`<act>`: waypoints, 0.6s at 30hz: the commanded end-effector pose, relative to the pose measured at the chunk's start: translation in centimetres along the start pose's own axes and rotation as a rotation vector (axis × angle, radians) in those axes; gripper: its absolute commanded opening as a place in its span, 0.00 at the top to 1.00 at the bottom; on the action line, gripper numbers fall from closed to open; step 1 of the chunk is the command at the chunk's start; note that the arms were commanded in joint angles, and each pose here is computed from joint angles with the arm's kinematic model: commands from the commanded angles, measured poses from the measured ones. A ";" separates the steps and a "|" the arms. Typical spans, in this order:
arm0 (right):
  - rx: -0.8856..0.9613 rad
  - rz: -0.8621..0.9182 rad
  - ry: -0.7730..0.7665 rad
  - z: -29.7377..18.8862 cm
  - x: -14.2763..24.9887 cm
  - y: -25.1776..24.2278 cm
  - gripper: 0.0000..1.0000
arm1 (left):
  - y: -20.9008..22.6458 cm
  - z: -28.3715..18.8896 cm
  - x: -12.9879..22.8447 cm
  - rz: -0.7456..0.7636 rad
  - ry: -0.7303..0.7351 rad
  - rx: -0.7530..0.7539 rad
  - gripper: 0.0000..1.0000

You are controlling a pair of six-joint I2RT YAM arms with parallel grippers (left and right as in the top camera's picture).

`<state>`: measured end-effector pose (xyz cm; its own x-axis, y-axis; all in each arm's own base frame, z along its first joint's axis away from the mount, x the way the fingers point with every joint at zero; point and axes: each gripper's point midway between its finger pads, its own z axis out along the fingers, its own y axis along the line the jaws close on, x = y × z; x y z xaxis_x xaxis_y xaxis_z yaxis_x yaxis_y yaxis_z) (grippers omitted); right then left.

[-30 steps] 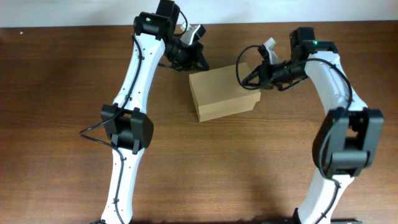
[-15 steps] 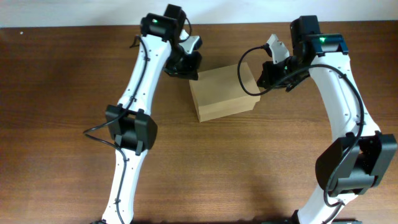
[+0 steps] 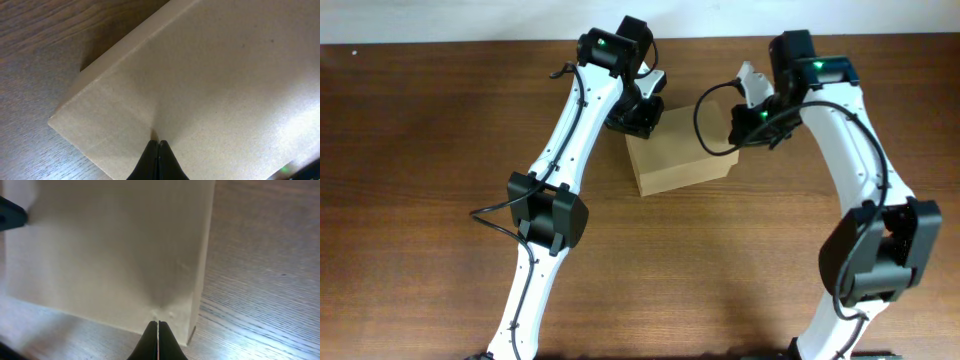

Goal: Pack container
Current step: 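Press down on the closed lid with both grippers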

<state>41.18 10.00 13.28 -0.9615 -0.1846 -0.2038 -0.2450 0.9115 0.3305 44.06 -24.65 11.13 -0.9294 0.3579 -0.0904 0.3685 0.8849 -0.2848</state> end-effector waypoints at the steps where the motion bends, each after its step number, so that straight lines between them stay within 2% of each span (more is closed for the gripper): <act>1: 0.013 0.007 0.049 2.0 0.5 -0.3 0.96 | 0.4 -1.9 0.0 0.020 -0.034 -0.065 0.98; 12: 0.014 0.058 0.194 7.3 2.4 -2.4 0.96 | 1.0 -1.9 -0.1 0.019 -0.037 -0.095 0.98; 18: 0.011 0.050 0.171 7.1 1.9 -2.3 0.96 | 1.1 -1.5 0.0 0.017 -0.027 -0.098 0.98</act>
<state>41.26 10.29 9.68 -0.9752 -0.1910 -0.1121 -0.2186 0.9118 0.3477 44.40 -23.39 10.82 -0.9294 0.3589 -0.0863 0.3691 0.9066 -0.2045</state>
